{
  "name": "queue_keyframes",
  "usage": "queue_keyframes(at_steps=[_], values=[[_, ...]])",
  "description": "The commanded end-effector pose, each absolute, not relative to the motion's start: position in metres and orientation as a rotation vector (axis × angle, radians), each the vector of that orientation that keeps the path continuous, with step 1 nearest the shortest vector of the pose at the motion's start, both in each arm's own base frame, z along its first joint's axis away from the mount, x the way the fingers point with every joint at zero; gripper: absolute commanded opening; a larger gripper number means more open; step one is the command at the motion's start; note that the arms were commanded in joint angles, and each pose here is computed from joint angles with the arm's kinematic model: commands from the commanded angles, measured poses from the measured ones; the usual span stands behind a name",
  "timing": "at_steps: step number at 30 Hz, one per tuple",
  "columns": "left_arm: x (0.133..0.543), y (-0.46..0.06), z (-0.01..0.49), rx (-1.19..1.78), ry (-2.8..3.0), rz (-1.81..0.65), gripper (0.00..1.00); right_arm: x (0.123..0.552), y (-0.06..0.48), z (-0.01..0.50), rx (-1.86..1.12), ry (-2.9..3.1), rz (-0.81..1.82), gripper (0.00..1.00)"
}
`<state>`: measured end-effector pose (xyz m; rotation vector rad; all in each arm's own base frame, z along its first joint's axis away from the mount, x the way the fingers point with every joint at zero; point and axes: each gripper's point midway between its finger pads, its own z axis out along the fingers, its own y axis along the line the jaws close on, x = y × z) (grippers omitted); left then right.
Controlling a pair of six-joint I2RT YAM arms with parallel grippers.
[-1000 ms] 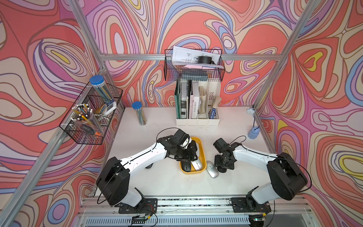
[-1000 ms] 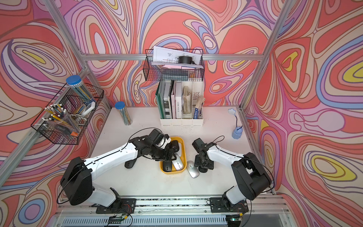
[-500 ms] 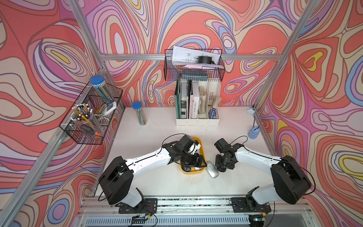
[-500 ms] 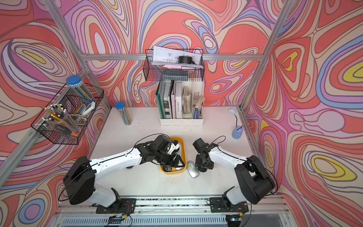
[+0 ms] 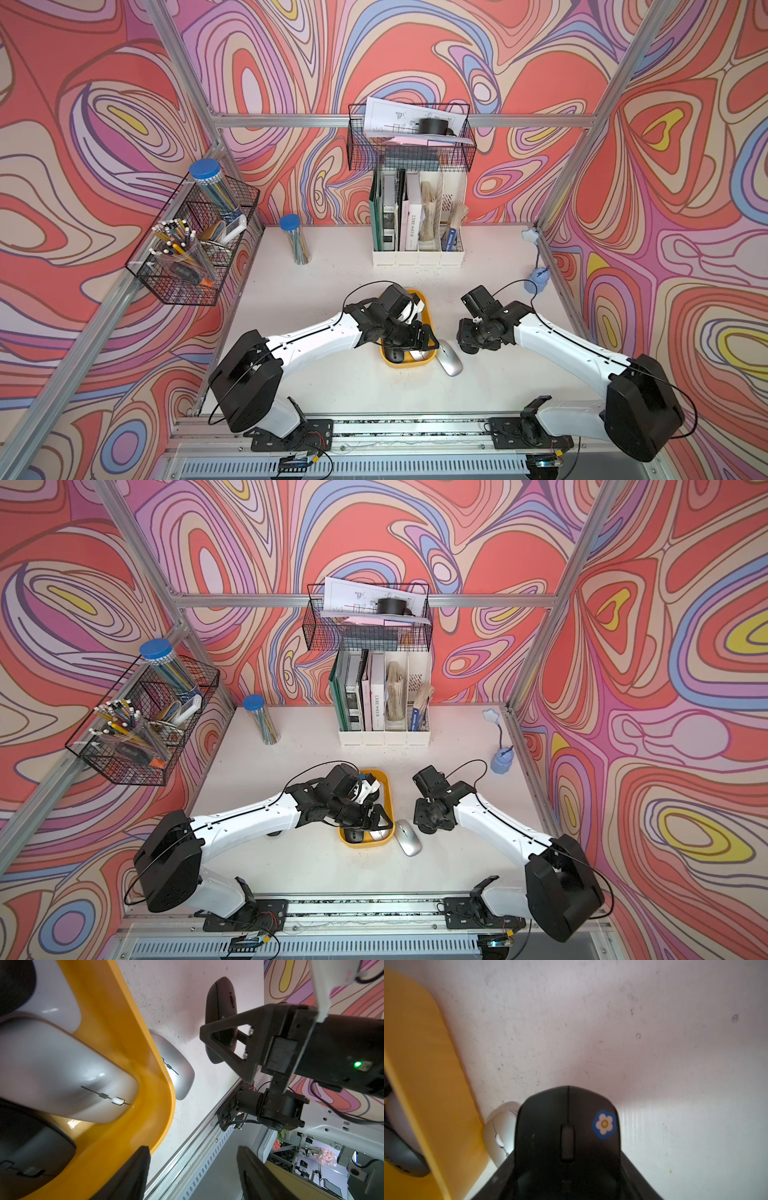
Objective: Put the mouse in the storage box
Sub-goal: Pick up the mouse from the center of the board, then place the mouse in the storage box.
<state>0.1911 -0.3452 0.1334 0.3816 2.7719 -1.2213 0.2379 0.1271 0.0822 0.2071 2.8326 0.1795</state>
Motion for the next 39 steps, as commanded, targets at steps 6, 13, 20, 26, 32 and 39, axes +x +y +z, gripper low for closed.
queue_keyframes(at_steps=[6,13,20,26,32,39], values=[[0.204,-0.329,0.145,0.310,2.720,-1.200,0.72,0.244,0.164,0.125,0.083,2.738,0.232,0.53],[0.234,-0.269,0.161,0.062,2.650,-1.153,0.72,0.241,0.204,0.133,-0.014,2.719,0.285,0.53],[0.245,-0.201,0.158,-0.189,2.609,-1.061,0.73,0.231,0.270,0.125,-0.150,2.719,0.359,0.54],[0.238,-0.208,0.152,-0.172,2.581,-1.238,0.73,0.231,0.311,0.114,-0.230,2.729,0.385,0.54],[0.233,-0.196,0.139,-0.204,2.617,-1.151,0.73,0.235,0.332,0.101,-0.268,2.749,0.385,0.54],[0.232,-0.174,0.144,-0.258,2.568,-1.073,0.74,0.239,0.340,0.091,-0.276,2.768,0.364,0.55]])
